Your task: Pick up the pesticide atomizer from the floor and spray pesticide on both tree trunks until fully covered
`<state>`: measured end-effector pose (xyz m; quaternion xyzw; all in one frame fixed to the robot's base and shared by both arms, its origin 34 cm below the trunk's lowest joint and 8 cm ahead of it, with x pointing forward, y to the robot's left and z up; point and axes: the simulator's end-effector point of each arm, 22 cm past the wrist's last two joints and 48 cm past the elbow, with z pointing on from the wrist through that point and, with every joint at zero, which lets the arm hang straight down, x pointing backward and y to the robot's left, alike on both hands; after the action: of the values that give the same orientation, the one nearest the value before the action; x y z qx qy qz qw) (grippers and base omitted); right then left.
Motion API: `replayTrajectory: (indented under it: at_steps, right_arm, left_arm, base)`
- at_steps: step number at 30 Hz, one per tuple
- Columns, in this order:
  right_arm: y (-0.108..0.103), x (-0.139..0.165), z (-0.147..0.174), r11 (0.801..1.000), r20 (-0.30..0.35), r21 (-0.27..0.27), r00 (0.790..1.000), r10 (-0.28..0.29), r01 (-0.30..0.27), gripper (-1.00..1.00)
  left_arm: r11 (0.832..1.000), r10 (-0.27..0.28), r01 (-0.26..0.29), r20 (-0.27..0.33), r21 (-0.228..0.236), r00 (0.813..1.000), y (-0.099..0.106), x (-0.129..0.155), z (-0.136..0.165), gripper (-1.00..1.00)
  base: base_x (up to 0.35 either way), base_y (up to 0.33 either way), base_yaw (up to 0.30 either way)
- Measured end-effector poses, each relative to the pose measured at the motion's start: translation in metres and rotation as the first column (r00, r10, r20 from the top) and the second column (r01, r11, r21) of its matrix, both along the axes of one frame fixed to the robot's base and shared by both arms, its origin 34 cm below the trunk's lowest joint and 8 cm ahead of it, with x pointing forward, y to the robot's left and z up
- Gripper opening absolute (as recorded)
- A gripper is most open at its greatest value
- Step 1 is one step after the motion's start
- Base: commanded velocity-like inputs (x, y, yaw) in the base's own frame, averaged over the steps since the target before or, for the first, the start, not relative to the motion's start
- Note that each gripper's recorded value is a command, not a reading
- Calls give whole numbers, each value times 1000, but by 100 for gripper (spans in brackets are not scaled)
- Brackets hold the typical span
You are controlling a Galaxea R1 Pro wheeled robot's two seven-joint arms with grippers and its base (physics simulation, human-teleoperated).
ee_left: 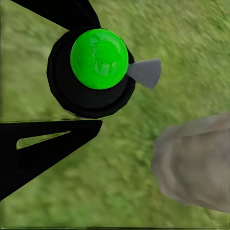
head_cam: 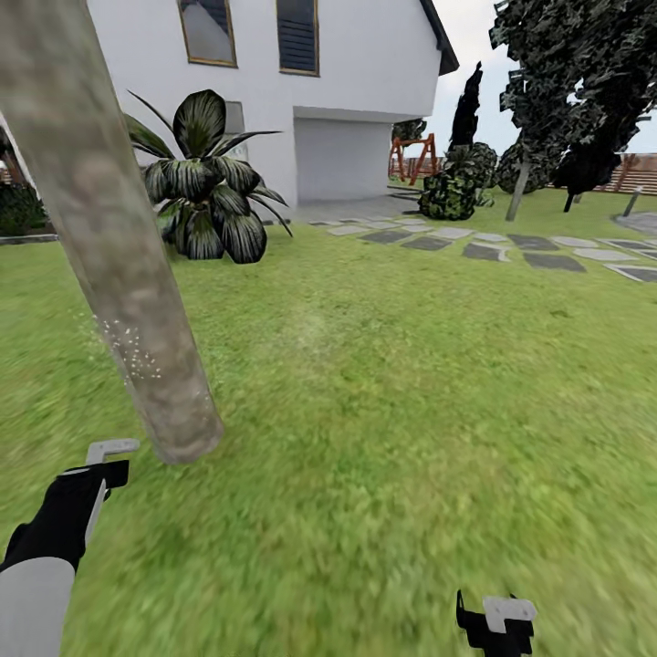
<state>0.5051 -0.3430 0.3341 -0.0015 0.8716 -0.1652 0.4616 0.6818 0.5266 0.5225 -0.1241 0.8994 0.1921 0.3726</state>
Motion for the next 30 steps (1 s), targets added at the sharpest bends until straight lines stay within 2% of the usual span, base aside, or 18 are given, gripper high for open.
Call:
replayTrajectory:
  at_steps: [23, 30]
  right_arm:
    - [-1, 0, 0, 1000, 0, -1, 1000, 0, 0, 100]
    - [0, 0, 0, 1000, 0, 0, 1000, 1, -1, 100]
  left_arm:
    - [1000, 4, -4, 1, -1, 1000, 2, -1, 0, -100]
    - [1000, 6, -6, 1, -1, 1000, 3, -1, 0, -100]
  base:
    - [179, -240, 2]
    - [179, -239, 220]
